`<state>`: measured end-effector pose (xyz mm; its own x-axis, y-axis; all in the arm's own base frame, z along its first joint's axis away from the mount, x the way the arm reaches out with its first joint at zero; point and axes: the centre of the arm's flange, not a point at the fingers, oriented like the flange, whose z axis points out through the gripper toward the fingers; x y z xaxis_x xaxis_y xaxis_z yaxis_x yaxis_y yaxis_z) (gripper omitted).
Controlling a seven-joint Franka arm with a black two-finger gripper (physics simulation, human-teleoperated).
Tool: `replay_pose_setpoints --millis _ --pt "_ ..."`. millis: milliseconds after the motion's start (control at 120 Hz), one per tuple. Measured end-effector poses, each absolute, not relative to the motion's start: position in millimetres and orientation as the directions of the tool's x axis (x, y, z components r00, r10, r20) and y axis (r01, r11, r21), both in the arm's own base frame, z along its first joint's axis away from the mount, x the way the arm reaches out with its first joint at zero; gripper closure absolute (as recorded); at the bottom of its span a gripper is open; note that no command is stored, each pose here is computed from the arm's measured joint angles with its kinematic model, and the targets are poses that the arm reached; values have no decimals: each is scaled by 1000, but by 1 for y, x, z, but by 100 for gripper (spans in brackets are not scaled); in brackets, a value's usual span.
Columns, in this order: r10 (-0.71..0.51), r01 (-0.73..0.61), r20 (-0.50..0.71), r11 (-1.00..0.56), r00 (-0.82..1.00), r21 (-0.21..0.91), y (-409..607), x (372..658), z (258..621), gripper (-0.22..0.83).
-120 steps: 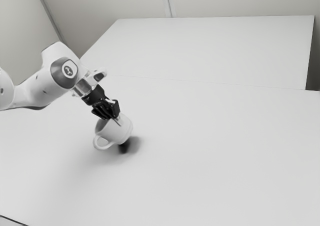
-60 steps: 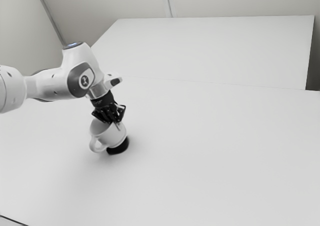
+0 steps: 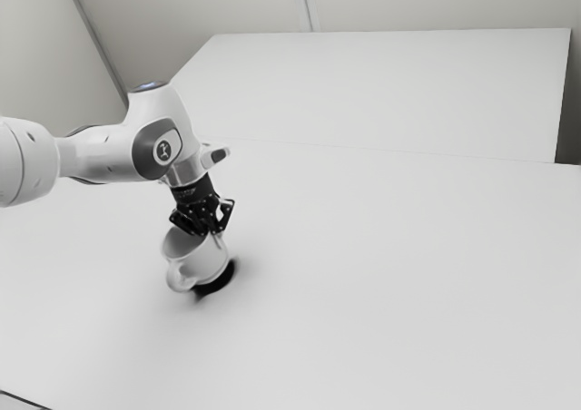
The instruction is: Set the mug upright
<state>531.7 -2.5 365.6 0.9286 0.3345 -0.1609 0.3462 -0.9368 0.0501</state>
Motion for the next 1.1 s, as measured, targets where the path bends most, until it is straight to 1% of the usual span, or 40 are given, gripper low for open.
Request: replay_pose_setpoints --millis 350,467,750,767,892,942,1017,1100 --pt "374 376 -195 -926 907 -30 -8 551 350 73" --pt "386 385 -203 -922 900 -43 -9 553 346 73" --pt "407 403 -197 -913 892 -66 -11 571 341 74" --pt "408 403 -197 -913 891 -66 -11 572 341 71" --pt "414 410 -201 -910 888 -63 -12 574 342 43" --pt "415 411 -201 -909 887 -62 -12 575 344 34" --pt "417 414 -199 -908 887 -59 -12 575 347 24" --pt "420 418 -193 -907 887 -50 -11 575 353 16"
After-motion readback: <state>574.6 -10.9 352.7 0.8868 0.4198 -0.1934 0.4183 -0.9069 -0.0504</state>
